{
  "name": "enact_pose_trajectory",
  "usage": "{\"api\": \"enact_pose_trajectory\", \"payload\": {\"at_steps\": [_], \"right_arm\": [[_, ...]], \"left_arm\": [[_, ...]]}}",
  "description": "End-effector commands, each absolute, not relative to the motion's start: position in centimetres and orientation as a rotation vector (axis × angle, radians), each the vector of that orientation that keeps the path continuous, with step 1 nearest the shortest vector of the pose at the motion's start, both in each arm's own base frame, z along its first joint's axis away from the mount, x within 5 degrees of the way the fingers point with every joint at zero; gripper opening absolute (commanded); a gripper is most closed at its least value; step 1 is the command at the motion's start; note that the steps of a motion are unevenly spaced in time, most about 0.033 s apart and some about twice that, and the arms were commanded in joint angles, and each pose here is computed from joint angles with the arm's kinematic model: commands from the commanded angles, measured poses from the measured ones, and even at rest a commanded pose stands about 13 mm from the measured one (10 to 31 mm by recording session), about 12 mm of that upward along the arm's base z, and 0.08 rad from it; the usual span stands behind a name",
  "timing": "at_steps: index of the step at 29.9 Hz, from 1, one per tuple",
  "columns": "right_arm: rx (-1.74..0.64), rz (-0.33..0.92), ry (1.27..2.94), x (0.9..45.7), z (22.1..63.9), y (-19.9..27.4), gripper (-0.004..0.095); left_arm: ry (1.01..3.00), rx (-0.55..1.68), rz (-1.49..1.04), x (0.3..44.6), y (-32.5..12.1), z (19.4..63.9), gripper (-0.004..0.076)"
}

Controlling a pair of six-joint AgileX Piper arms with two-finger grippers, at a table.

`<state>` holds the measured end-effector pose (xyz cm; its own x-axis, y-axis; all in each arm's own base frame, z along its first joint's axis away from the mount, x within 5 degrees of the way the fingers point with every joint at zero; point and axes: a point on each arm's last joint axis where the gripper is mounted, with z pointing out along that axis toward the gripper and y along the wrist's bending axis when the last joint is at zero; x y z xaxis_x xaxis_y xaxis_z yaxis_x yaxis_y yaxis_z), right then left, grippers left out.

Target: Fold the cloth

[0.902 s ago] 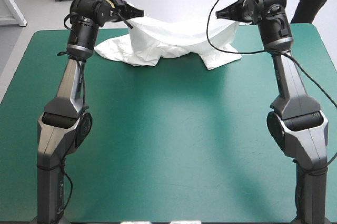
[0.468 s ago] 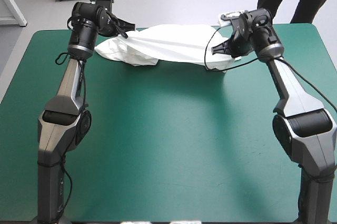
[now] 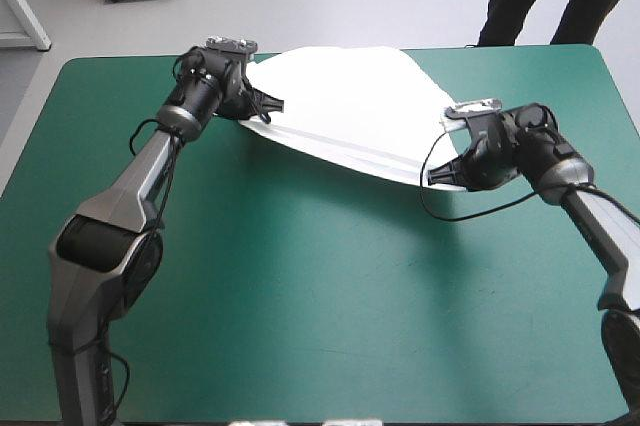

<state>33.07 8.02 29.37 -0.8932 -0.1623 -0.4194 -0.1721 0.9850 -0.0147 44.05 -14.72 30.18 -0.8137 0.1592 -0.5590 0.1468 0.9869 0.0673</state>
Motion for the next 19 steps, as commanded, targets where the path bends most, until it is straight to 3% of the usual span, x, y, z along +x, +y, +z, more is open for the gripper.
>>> {"api": "enact_pose_trajectory", "payload": {"at_steps": [1,7,19], "right_arm": [[-0.255,0.014,2.606,31.0,31.2,7.2,-0.0013],[-0.26,0.013,2.67,28.0,29.0,6.5,-0.0013],[-0.154,0.203,2.771,19.1,25.5,5.5,-0.0013]], "left_arm": [[2.332,0.245,-0.043,39.2,-14.7,33.3,-0.0009],[2.421,0.193,-0.064,31.6,-11.7,30.5,-0.0009],[2.642,0.079,-0.114,18.2,-6.8,27.2,-0.0009]]}}
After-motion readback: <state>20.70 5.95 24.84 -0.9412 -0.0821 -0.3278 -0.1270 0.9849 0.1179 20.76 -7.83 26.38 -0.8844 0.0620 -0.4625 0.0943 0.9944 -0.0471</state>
